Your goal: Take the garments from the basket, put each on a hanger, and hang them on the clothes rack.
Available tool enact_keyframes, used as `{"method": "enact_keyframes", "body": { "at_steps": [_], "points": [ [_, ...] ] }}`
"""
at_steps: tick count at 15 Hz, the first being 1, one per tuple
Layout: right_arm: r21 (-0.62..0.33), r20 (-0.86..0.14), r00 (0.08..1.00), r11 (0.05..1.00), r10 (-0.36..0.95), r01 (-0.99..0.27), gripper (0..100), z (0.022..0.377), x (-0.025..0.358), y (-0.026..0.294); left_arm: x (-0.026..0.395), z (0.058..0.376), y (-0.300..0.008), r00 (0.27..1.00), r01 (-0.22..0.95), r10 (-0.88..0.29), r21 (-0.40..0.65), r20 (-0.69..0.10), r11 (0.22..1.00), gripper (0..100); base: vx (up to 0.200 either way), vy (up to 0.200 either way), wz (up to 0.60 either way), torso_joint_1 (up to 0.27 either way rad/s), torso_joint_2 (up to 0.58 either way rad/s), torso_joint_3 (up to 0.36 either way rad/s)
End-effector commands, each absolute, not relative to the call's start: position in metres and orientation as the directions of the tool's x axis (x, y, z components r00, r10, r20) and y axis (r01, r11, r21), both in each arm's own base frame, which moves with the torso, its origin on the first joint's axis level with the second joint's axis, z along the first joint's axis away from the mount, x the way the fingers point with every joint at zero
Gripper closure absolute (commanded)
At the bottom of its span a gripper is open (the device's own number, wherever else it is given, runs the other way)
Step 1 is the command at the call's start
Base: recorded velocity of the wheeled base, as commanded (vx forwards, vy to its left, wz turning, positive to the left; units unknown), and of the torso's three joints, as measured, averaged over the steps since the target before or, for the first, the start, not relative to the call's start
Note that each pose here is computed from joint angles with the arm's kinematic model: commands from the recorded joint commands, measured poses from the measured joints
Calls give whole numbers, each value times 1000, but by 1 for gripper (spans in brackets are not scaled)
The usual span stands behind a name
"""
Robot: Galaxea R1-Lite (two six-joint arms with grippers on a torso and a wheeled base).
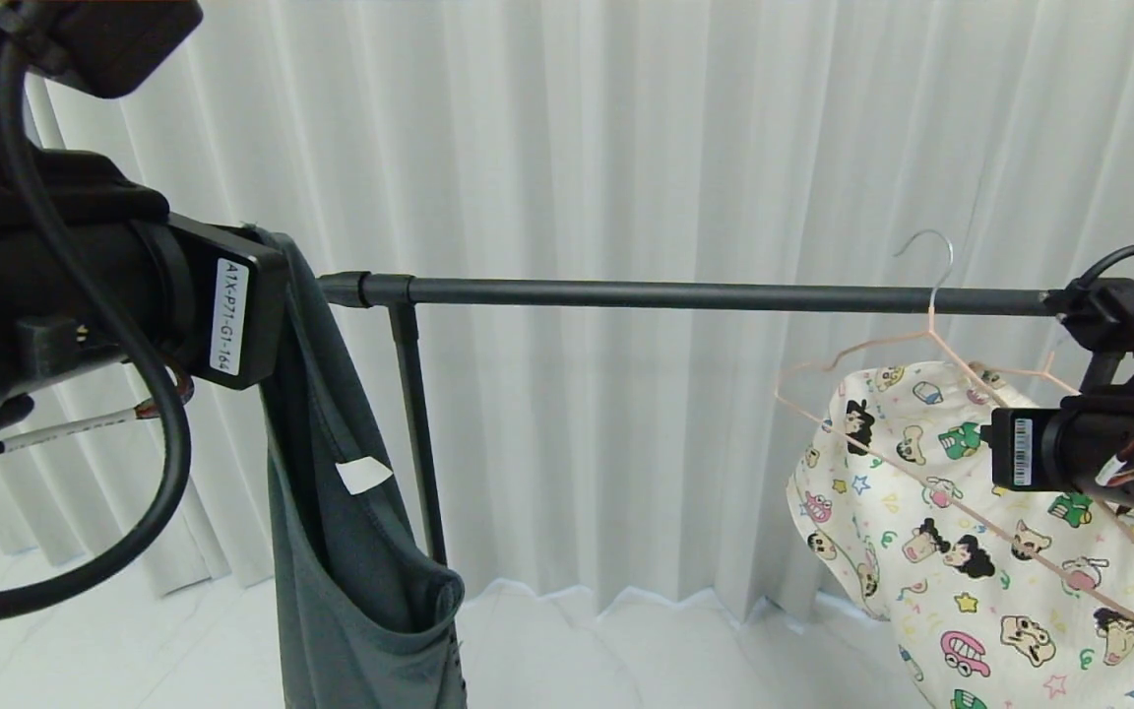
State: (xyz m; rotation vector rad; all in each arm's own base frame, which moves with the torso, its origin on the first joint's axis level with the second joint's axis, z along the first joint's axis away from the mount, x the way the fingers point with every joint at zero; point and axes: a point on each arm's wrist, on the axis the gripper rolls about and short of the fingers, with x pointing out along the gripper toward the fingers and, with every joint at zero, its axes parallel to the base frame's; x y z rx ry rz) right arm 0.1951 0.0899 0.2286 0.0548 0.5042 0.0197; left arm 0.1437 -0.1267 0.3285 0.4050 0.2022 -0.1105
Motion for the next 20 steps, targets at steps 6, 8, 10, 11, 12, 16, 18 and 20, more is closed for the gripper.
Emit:
{"method": "enact_keyframes", "body": {
  "at_steps": [6,8,10,11,12,16,18,20],
  "points": [
    [55,-357,927,994,112,-99,100,223,169,78,145,324,-128,975,145,-67,376,-212,915,100,0,0,0,0,0,0],
    [64,-312,934,985,173,-161,100,230,149,68,147,320,-130,978,140,-70,370,-195,918,100,0,0,0,0,0,0],
    [49,-273,941,980,200,-194,100,233,131,60,148,317,-131,978,141,-70,374,-197,917,100,0,0,0,0,0,0],
    [39,-259,944,978,206,-203,100,232,124,56,148,316,-131,978,141,-70,375,-198,916,100,0,0,0,0,0,0],
    [38,-249,944,976,215,-212,100,231,118,53,148,316,-131,978,140,-69,375,-197,916,100,0,0,0,0,0,0],
    [49,-230,943,971,239,-235,100,230,103,47,148,316,-130,979,127,-55,378,-195,917,100,-150,0,0,2,3,2],
    [48,-227,943,970,241,-237,100,230,101,46,148,316,-130,979,127,-55,378,-195,917,100,-200,0,0,5,2,5],
    [54,-219,940,965,261,-256,100,230,99,45,148,316,-130,979,127,-55,378,-195,917,100,-200,0,0,-7,-7,10]
  ]
}}
